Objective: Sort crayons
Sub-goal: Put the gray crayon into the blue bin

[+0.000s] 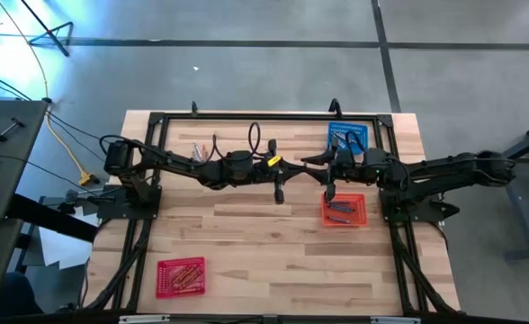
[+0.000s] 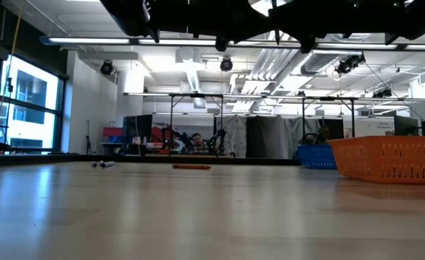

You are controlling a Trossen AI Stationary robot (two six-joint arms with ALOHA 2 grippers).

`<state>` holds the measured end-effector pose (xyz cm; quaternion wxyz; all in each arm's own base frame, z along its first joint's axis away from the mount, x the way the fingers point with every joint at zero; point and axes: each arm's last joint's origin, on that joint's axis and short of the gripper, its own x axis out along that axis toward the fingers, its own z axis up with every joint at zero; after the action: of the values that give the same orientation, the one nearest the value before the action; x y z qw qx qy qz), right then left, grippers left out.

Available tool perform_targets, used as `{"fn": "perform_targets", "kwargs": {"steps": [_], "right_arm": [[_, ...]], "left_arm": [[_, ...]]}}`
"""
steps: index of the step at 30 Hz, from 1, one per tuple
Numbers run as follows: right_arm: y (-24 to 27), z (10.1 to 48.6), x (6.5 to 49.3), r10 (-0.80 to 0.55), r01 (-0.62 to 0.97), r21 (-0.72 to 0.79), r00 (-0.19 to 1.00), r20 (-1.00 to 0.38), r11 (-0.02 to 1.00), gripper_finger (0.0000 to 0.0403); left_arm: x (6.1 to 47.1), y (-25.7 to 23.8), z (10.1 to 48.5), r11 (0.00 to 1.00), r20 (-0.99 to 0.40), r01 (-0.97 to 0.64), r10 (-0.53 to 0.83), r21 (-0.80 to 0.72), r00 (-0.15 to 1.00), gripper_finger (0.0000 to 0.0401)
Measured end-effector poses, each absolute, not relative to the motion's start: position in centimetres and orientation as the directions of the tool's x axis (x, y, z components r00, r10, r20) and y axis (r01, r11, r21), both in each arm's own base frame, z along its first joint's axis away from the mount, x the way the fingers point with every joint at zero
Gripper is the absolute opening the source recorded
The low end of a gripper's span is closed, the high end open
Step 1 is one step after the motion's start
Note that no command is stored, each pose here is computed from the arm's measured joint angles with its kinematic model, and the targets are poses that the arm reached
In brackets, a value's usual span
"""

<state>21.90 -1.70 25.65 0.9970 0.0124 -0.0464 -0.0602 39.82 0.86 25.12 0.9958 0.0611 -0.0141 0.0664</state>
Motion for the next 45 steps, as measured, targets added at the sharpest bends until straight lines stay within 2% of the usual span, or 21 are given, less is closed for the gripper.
{"fn": "perform_targets", "kwargs": {"steps": [3,5,9,14,18,20,23,28,33,36,40,45], "right_arm": [[-1.7,25.6,21.9,-0.12,0.118,0.032,0.989,0.091,0.993,0.0034],[-1.7,25.6,21.9,-0.122,0.12,0.029,0.988,0.09,0.992,0.0014],[-1.7,25.6,21.9,-0.128,0.124,0.045,0.988,0.084,0.991,0.0011],[-1.8,25.4,21.9,-0.151,0.149,0.039,0.987,0.061,0.988,0.0006],[-2.2,25.5,21.4,-0.279,0.279,-0.002,0.96,0.027,0.96,0.0005],[-3.0,25.8,21.0,-0.402,0.401,-0.036,0.915,-0.04,0.916,0.0003],[-4.7,26.1,20.4,-0.561,0.56,-0.069,0.8,-0.212,0.825,0.0003],[-8.2,25.4,19.0,-0.673,0.718,-0.12,0.563,-0.48,0.686,0.0003],[-12.3,23.3,17.4,-0.649,0.792,-0.139,0.371,-0.664,0.595,0.0003],[-14.8,21.9,16.6,-0.63,0.825,-0.142,0.294,-0.719,0.547,0.0003],[-17.5,20.4,15.7,-0.607,0.852,-0.127,0.249,-0.755,0.508,0.0003],[-19.3,18.3,15.2,-0.513,0.859,-0.055,0.252,-0.82,0.51,0.0007]], "left_arm": [[39.8,0.9,25.1,0.983,0.036,-0.141,0.138,0.118,0.99,0.0001],[39.8,0.9,25.1,0.985,0.036,-0.146,0.143,0.093,0.989,0.0001],[39.8,0.9,25.1,0.987,0.034,-0.155,0.154,0.045,0.988,0.0007],[39.8,0.9,25.0,0.985,0.021,-0.16,0.159,0.069,0.987,0.0043],[39.8,1.1,24.9,0.972,0.016,-0.211,0.211,0.107,0.977,0.0079],[39.7,1.2,24.9,0.96,0.016,-0.249,0.249,0.126,0.968,0.0095],[39.7,1.2,24.9,0.947,0.007,-0.293,0.295,0.132,0.956,0.0113],[39.7,1.3,24.6,0.944,-0.027,-0.299,0.305,0.14,0.952,0.0128],[39.7,1.2,24.5,0.945,-0.033,-0.295,0.302,0.142,0.953,0.0129],[39.7,1.0,24.5,0.946,-0.036,-0.29,0.298,0.144,0.954,0.0129],[39.7,0.8,24.4,0.948,-0.043,-0.284,0.292,0.147,0.955,0.0129],[39.7,0.7,24.3,0.947,-0.053,-0.283,0.293,0.15,0.954,0.0129]]}}
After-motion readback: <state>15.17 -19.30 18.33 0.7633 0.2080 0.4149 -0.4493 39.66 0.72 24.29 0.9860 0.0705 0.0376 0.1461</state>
